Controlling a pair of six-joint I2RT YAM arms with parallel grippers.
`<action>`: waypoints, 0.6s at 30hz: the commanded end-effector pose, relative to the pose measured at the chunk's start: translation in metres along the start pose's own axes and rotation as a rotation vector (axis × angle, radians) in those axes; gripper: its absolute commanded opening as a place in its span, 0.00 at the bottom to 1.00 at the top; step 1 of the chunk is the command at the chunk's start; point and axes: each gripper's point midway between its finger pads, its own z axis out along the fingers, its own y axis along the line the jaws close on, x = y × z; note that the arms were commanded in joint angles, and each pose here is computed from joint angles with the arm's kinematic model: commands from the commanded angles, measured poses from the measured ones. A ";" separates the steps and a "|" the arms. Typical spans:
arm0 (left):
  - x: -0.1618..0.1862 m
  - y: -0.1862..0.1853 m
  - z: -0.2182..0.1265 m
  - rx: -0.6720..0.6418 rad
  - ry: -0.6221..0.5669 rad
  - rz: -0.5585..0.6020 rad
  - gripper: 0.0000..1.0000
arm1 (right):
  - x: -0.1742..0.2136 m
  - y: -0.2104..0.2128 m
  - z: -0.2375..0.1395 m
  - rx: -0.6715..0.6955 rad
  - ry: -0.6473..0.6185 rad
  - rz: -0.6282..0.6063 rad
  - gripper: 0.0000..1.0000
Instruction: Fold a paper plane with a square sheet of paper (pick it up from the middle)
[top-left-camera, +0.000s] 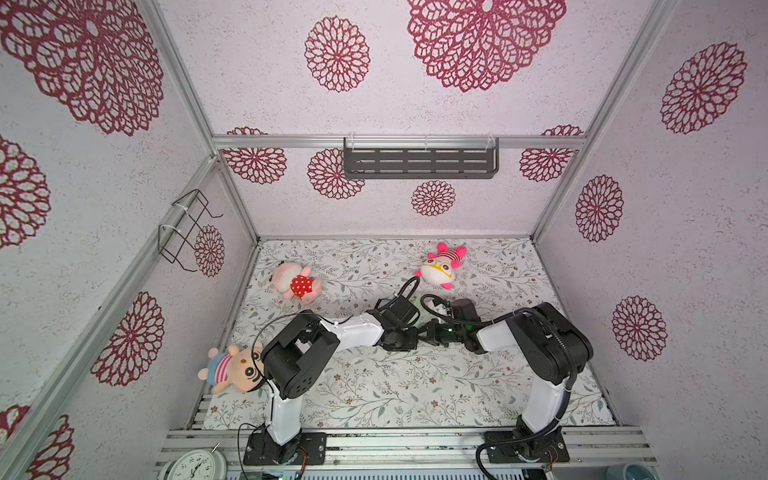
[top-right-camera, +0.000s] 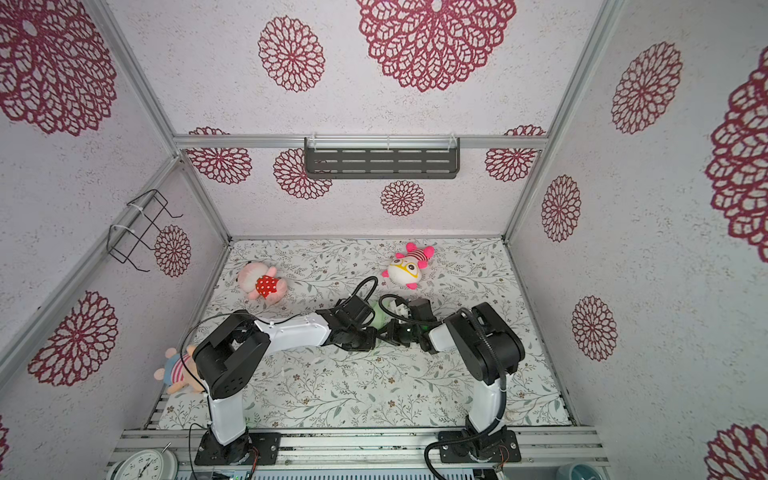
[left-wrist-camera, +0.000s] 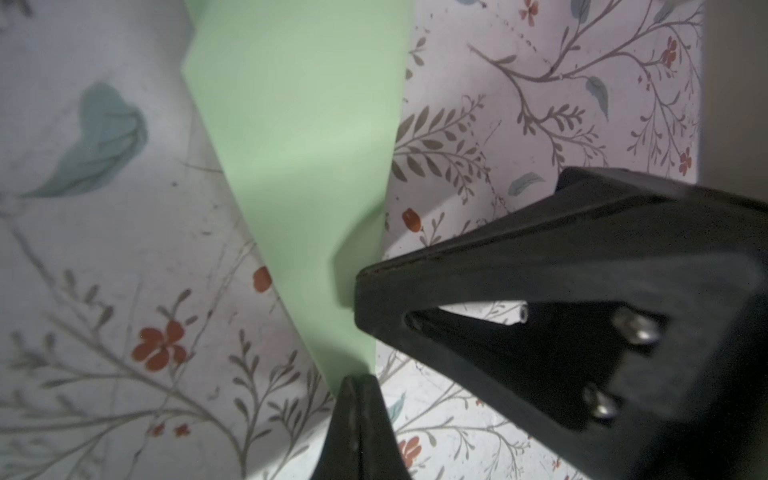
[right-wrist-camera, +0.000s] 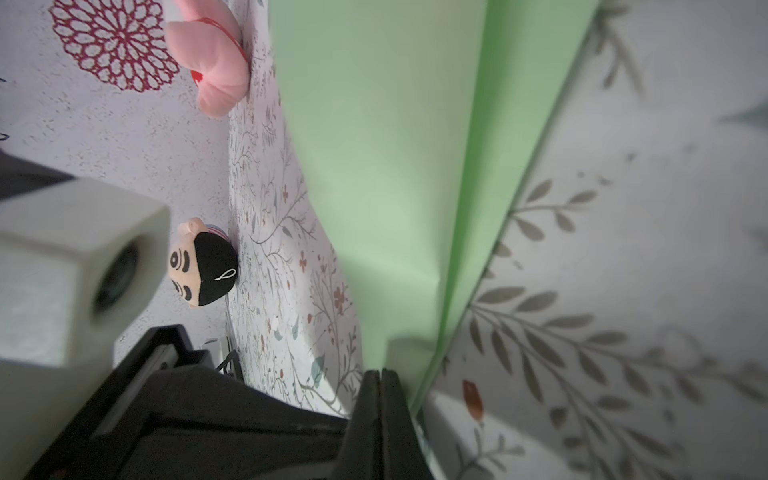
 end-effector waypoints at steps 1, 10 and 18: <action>0.041 0.042 0.018 -0.155 0.120 -0.014 0.00 | 0.001 0.000 0.004 0.007 0.026 -0.048 0.04; 0.049 0.046 0.019 -0.153 0.131 -0.026 0.00 | -0.034 -0.028 -0.017 0.090 -0.107 -0.005 0.04; 0.048 0.046 0.019 -0.153 0.130 -0.022 0.00 | -0.047 0.020 -0.030 -0.016 -0.156 -0.148 0.05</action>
